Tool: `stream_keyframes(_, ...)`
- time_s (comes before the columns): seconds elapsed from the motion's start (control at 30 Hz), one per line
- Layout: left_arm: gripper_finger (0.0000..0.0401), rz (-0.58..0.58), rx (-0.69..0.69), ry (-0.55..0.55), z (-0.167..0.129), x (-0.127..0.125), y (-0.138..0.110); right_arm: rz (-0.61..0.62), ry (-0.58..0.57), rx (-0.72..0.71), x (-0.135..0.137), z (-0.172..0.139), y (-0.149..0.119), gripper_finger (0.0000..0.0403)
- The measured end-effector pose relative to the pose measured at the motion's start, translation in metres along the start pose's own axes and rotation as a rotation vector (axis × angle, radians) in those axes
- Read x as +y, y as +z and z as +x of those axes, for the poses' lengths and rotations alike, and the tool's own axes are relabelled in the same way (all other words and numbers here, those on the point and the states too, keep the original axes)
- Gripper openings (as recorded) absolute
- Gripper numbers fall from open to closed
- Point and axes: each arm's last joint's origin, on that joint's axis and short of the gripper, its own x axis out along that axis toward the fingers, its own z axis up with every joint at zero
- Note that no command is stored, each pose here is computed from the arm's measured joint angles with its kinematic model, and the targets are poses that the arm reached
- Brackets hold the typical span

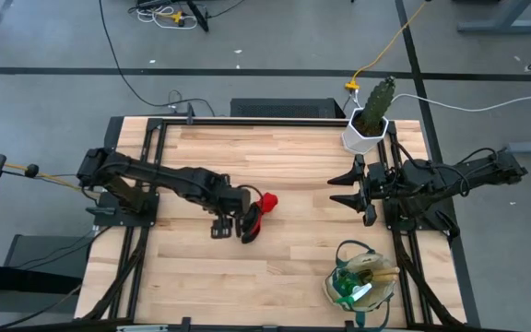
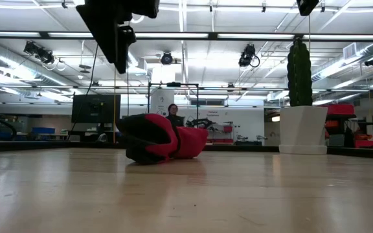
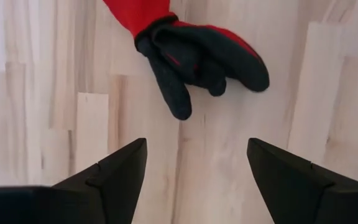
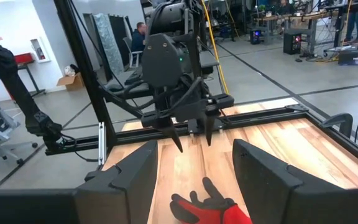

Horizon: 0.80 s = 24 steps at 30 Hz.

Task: Pick & Place Garden tools in Gardening bag
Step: Put the red gloves into the gardening tool bag

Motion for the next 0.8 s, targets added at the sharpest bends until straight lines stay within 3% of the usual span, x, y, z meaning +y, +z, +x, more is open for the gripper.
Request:
stream_keyframes(0.23, 0.0282, -0.110, -0.039, -0.038, 0.009, 0.004, 0.011, 0.000, 0.000, 0.000, 0.000, 0.000, 0.000, 0.0210)
stream_keyframes(0.8, 0.0282, -0.226, 0.118, -0.028, 0.078, 0.011, 0.028, -0.021, -0.002, 0.012, 0.000, 0.001, -0.002, 0.0210)
